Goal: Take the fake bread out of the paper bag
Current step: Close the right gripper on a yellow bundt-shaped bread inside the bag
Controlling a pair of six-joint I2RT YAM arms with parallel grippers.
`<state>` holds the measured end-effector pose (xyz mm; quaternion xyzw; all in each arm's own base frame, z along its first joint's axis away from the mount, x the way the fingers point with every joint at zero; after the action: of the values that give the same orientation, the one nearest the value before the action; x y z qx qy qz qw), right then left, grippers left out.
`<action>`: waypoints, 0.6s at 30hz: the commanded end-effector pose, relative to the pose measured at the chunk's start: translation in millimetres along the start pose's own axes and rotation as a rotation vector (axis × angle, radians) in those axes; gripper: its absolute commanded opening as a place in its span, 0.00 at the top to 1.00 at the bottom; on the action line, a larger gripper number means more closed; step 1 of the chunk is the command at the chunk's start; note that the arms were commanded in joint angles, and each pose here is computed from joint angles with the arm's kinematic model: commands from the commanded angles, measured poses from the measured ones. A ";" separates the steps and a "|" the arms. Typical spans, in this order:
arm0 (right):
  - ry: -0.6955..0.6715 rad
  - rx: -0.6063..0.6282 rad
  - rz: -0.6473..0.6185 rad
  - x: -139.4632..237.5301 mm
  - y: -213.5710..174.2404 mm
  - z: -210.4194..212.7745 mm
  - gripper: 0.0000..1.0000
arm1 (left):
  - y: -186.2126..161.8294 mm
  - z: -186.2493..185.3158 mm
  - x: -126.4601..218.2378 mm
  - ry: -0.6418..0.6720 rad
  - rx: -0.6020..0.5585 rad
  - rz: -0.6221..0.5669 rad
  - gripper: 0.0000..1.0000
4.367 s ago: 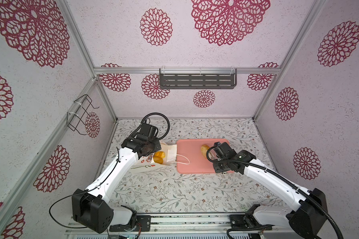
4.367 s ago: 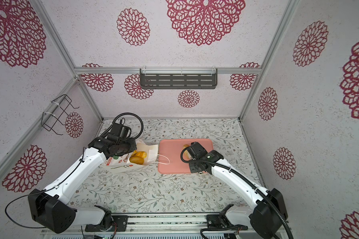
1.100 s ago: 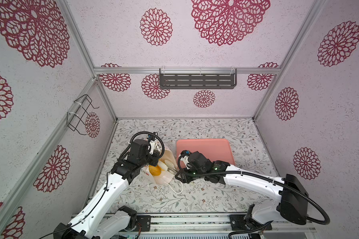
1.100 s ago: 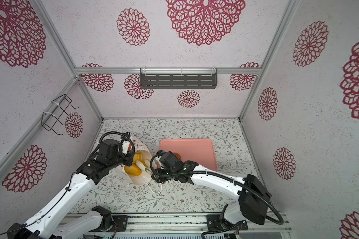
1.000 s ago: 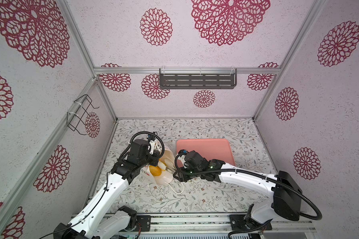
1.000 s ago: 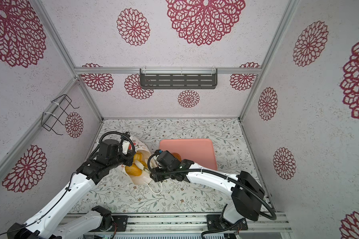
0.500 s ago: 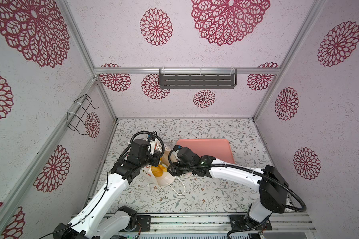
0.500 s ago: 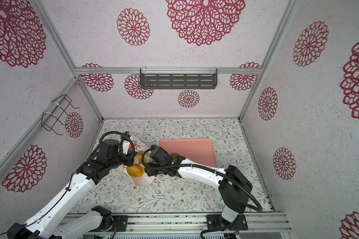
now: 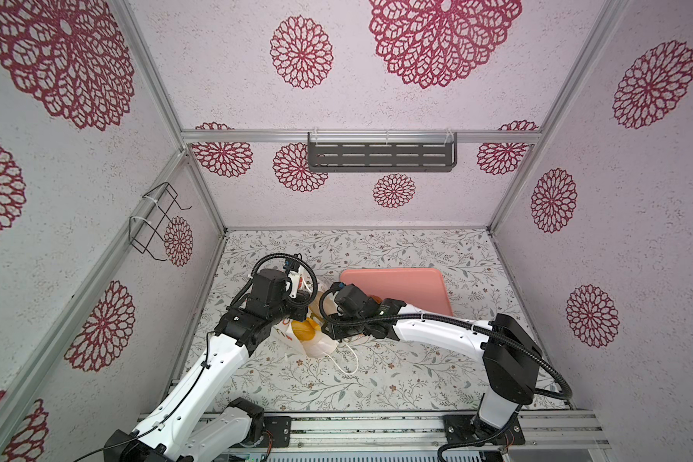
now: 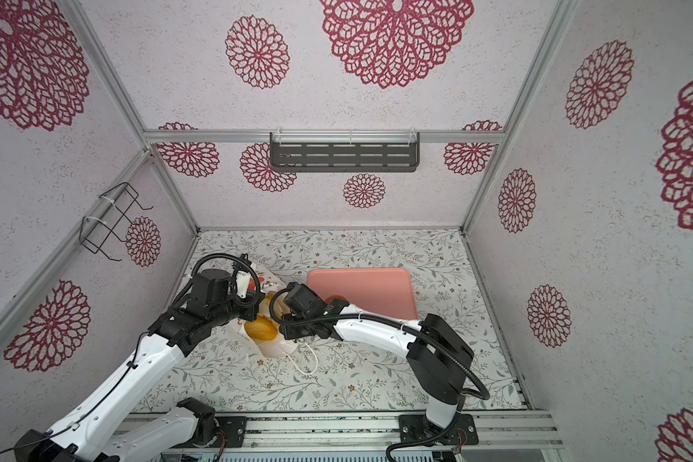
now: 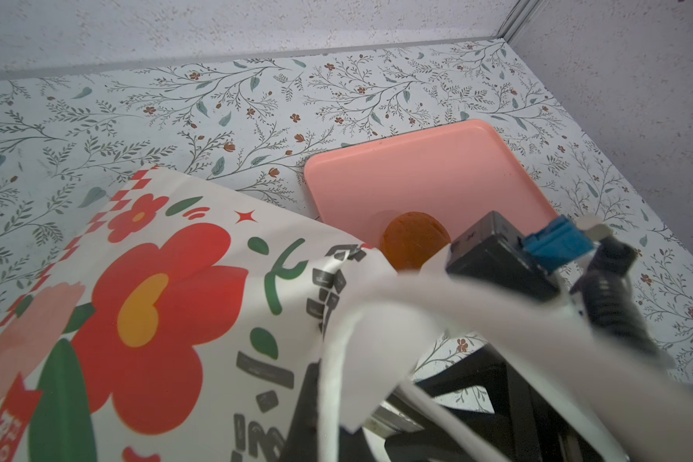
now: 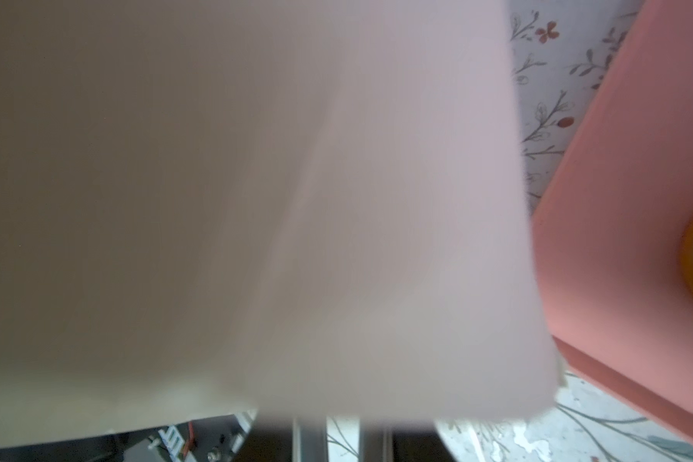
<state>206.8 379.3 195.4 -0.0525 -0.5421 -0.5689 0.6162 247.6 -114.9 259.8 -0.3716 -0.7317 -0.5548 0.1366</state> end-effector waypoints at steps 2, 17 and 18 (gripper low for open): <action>0.061 0.032 -0.067 19.6 20.9 16.1 0.94 | 17.1 -6.9 3.1 -0.018 0.055 -0.086 1.00; -0.004 0.064 -0.072 88.6 -18.6 23.1 1.00 | 27.3 4.7 8.8 0.112 0.235 -0.145 1.00; -0.002 0.063 -0.074 93.4 -21.3 21.9 1.00 | 27.6 5.3 8.9 0.117 0.239 -0.145 1.00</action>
<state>159.9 341.6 239.5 -0.0282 -0.5562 -0.5572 0.6159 257.7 -104.1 269.6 -0.2874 -0.7944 -0.5009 0.1881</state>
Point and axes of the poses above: each gripper's point midway between its finger pads, its own x axis back along the fingers, its own z axis along the line the jaws close on, y = z × x, the point moved 7 cm from there along x, back along the fingers, and after that the axes turned 12 degrees about x, right-handed, at the moved point
